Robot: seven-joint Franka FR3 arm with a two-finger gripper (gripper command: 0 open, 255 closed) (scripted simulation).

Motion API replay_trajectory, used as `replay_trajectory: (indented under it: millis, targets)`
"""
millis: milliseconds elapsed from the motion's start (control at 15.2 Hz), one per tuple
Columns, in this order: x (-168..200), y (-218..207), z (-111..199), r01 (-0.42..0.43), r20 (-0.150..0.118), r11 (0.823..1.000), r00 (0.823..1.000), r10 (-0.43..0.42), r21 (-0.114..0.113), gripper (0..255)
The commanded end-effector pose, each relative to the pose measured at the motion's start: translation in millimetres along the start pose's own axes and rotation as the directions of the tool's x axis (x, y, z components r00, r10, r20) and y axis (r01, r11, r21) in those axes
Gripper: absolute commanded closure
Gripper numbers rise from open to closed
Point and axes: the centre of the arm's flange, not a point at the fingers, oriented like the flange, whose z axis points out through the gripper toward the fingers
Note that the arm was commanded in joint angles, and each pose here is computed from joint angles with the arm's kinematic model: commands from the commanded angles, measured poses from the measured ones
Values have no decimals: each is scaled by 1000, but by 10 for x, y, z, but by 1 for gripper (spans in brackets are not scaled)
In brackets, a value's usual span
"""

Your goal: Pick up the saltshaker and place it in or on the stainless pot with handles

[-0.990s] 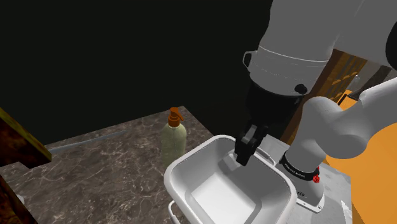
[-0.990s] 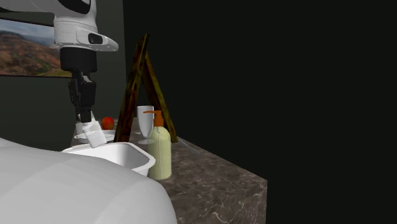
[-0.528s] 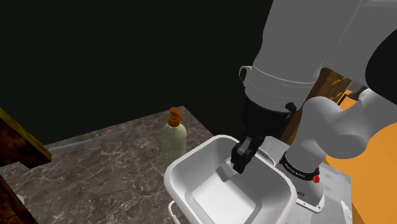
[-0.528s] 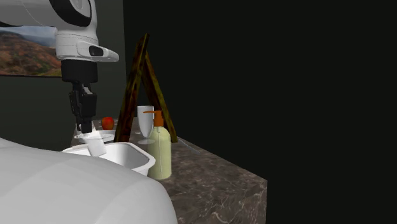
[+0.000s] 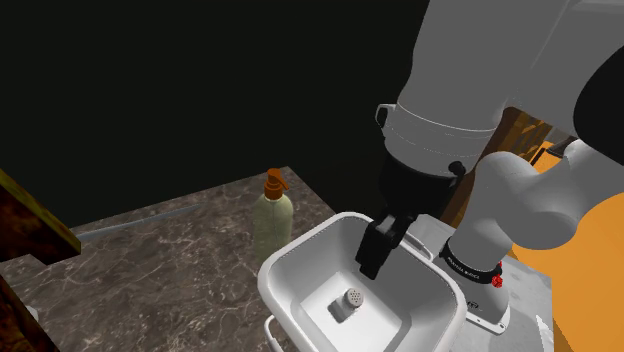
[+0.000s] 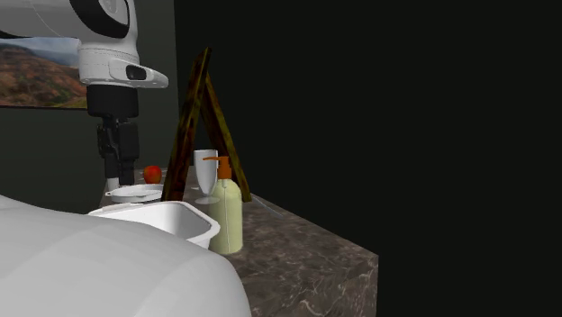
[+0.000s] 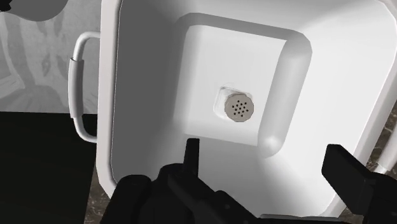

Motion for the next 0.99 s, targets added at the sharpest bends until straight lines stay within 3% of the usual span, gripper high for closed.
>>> replay_trajectory:
  millis: [0,132,396,924]
  targets:
    - [0,0,0,0,0,1000,1000,0,0,0]
    - [0,0,0,0,0,1000,1000,0,0,0]
    - [0,0,-500,0,0,1000,1000,0,0,0]
    - [0,0,-499,0,0,1000,1000,0,0,0]
